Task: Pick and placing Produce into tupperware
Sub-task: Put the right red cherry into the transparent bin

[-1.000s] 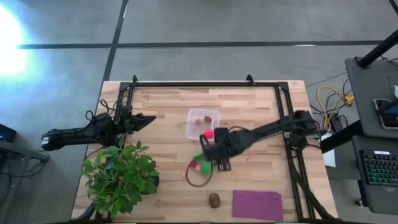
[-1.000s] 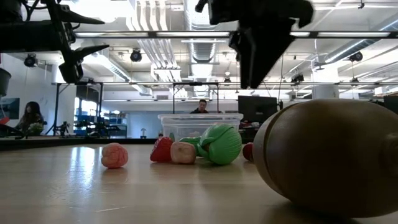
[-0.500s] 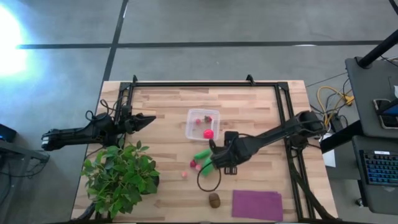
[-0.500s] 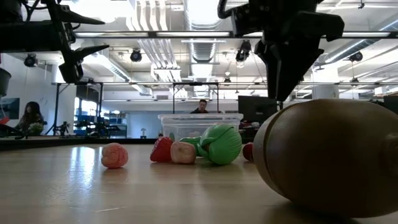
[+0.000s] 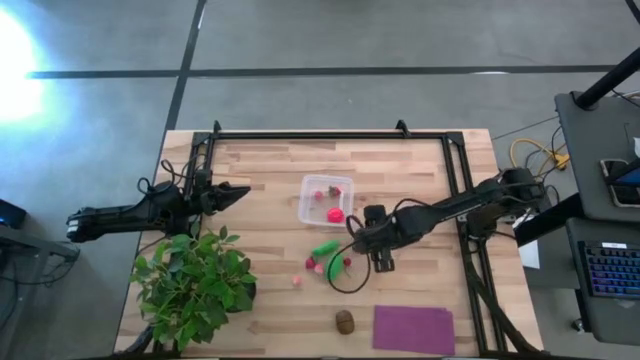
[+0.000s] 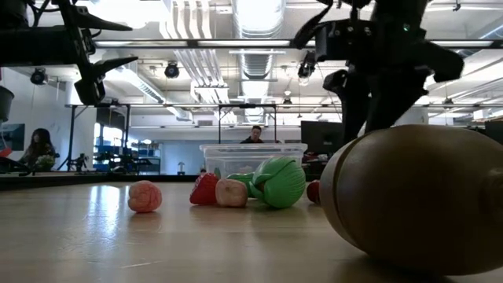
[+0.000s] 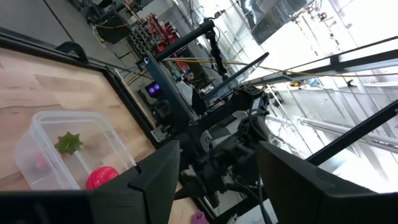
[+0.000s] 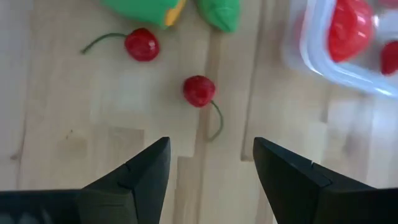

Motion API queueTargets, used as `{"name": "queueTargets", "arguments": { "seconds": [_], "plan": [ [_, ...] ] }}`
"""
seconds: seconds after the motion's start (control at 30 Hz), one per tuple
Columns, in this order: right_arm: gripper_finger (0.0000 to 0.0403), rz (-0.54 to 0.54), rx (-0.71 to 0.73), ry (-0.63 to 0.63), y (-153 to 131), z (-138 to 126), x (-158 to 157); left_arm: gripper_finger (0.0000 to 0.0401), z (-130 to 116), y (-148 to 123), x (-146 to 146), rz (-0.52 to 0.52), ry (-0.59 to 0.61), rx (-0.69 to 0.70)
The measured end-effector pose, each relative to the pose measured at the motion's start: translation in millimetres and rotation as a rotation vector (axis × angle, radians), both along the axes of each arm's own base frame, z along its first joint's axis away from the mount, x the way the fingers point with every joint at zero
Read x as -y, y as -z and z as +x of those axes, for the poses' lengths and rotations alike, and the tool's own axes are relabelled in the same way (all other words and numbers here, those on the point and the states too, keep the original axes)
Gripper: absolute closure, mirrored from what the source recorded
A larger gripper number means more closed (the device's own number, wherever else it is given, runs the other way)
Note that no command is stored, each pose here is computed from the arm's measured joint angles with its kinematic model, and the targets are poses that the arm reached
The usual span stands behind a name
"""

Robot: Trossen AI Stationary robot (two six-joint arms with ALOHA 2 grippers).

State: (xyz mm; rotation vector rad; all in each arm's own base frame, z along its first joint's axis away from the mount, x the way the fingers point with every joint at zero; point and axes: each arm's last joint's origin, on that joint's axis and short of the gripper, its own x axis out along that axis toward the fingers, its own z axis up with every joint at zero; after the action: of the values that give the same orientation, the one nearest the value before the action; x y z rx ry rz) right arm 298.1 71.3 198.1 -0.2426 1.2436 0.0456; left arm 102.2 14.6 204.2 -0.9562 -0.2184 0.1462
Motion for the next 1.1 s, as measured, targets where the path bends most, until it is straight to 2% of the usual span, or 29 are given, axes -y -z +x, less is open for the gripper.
{"name": "queueTargets", "arguments": {
  "seconds": [0.17,0.43,0.73,0.97,1.1],
  "plan": [
    [0.0181,0.008,0.045,-0.082,16,-1,1,0.02,0,0,0,0.0,0.0,0.0],
    [0.0181,0.034,0.105,0.001,36,-5,10,0.02,0,0,0,0.0,0.0,-0.001],
    [0.0181,0.073,0.238,0.045,34,6,14,0.02,0,0,0,0.0,0.0,-0.001],
    [0.0181,0.081,0.173,0.117,61,12,25,0.02,0,0,0,0.0,0.0,-0.001],
    [0.0181,0.109,0.148,0.114,61,14,23,0.02,0,0,0,0.0,-0.001,-0.001]
  ]
}}
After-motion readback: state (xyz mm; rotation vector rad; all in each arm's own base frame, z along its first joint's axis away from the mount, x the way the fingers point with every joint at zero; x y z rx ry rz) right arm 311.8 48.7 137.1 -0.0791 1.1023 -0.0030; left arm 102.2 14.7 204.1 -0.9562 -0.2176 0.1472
